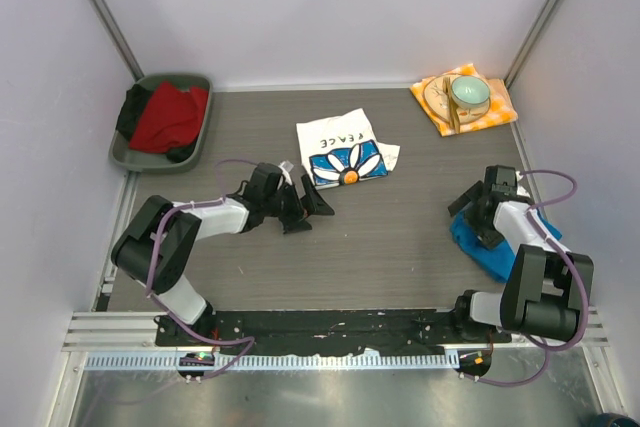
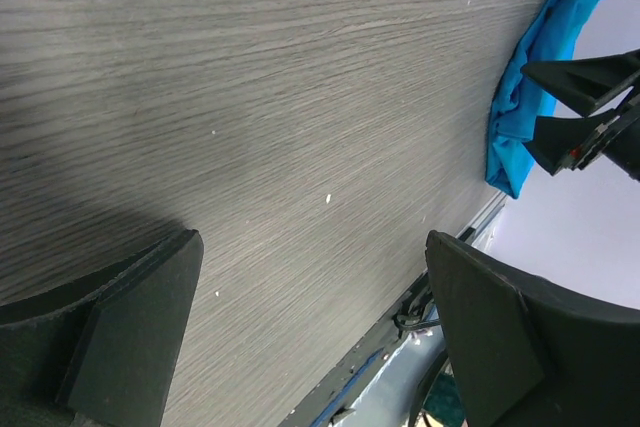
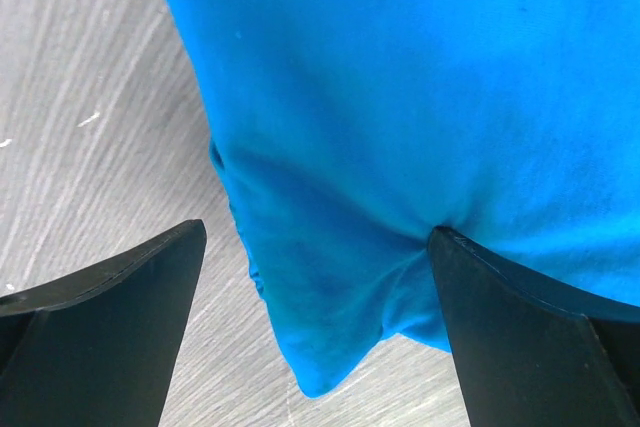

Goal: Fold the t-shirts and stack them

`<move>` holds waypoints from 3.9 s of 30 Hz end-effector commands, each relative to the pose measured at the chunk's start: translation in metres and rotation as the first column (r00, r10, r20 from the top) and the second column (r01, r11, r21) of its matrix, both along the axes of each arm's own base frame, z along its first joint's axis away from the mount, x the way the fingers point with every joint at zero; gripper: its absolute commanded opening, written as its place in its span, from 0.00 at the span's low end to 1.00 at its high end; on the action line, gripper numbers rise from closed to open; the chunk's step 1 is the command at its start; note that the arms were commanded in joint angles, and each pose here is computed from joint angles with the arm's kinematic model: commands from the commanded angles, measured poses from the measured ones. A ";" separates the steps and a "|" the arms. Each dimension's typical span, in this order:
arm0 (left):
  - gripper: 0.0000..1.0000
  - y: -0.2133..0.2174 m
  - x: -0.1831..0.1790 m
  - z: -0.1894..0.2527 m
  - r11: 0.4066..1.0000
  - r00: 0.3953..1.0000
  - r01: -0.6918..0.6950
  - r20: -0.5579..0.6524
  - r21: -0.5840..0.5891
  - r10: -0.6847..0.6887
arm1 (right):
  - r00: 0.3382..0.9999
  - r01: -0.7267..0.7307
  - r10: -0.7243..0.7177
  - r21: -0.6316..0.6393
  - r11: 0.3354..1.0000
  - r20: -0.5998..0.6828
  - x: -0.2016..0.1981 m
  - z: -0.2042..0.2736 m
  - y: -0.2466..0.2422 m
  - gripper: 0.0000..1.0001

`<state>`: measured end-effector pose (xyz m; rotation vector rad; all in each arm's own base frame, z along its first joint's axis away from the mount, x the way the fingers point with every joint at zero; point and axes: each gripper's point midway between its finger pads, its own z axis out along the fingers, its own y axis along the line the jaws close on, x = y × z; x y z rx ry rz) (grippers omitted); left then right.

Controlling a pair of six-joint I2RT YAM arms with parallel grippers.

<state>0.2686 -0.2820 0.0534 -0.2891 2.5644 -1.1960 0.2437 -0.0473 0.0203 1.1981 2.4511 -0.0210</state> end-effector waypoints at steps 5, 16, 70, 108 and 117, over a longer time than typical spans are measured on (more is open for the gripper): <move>1.00 -0.006 0.008 -0.005 1.000 1.000 0.000 0.002 0.001 0.000 | 0.997 -0.010 -0.006 0.224 0.974 0.072 0.027 -0.030 0.037 1.00; 1.00 -0.008 0.012 -0.004 1.000 1.000 -0.002 0.003 0.007 0.002 | 0.992 -0.006 -0.023 0.235 0.972 0.122 0.093 -0.028 0.048 1.00; 0.78 0.049 0.093 -0.075 0.815 0.906 -0.393 0.025 0.427 0.423 | 0.775 -0.329 0.340 -0.120 0.937 0.533 0.226 0.201 0.143 1.00; 0.00 0.107 0.040 -0.078 0.799 0.887 -0.404 -0.021 0.446 0.460 | 0.693 -0.622 0.525 0.041 0.782 0.493 0.281 0.089 0.237 0.99; 0.00 0.107 0.037 -0.080 0.803 0.892 -0.392 -0.030 0.449 0.452 | 0.649 -0.679 0.571 0.044 0.733 0.502 0.281 0.072 0.276 0.99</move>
